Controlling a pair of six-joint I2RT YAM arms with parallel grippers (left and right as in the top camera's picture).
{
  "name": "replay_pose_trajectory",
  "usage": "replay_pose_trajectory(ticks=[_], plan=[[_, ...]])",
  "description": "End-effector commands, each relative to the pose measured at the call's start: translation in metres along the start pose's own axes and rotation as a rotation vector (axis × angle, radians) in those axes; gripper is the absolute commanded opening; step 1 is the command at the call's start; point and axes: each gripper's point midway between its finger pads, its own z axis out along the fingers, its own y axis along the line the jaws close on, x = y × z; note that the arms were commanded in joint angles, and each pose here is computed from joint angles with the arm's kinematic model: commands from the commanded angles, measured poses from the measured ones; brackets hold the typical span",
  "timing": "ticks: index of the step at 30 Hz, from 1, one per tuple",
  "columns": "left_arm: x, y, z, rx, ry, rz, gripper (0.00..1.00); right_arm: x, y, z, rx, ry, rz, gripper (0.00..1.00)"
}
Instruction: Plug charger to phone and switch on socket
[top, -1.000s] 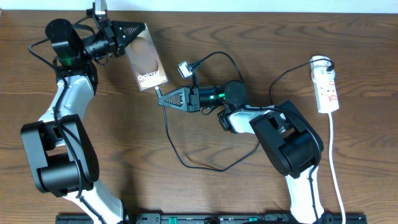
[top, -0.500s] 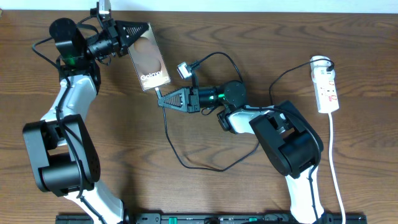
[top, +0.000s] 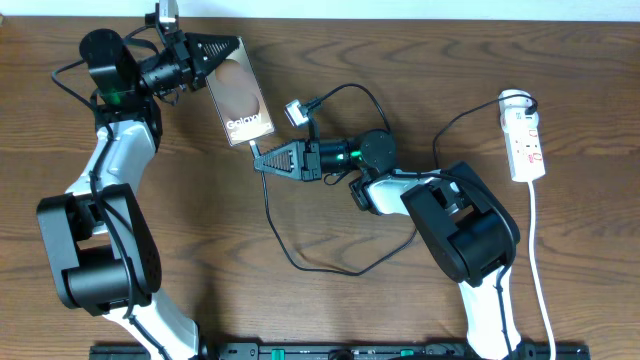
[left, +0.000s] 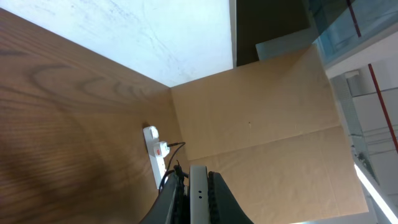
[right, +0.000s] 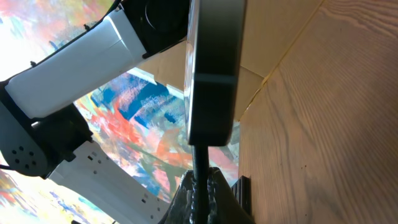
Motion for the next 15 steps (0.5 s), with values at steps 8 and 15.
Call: replay_pose_trajectory(ticks=[8,15], plan=[[0.0074,-0.0157,0.0029,0.027,0.051,0.040,0.07,-0.0148,0.0037,-0.0043,-0.008,-0.072,-0.031,0.01],[0.0079,-0.0158,0.0026,0.028,0.054,0.048,0.07,-0.0162,0.0033,-0.0059,-0.006,-0.075,-0.030,0.01]])
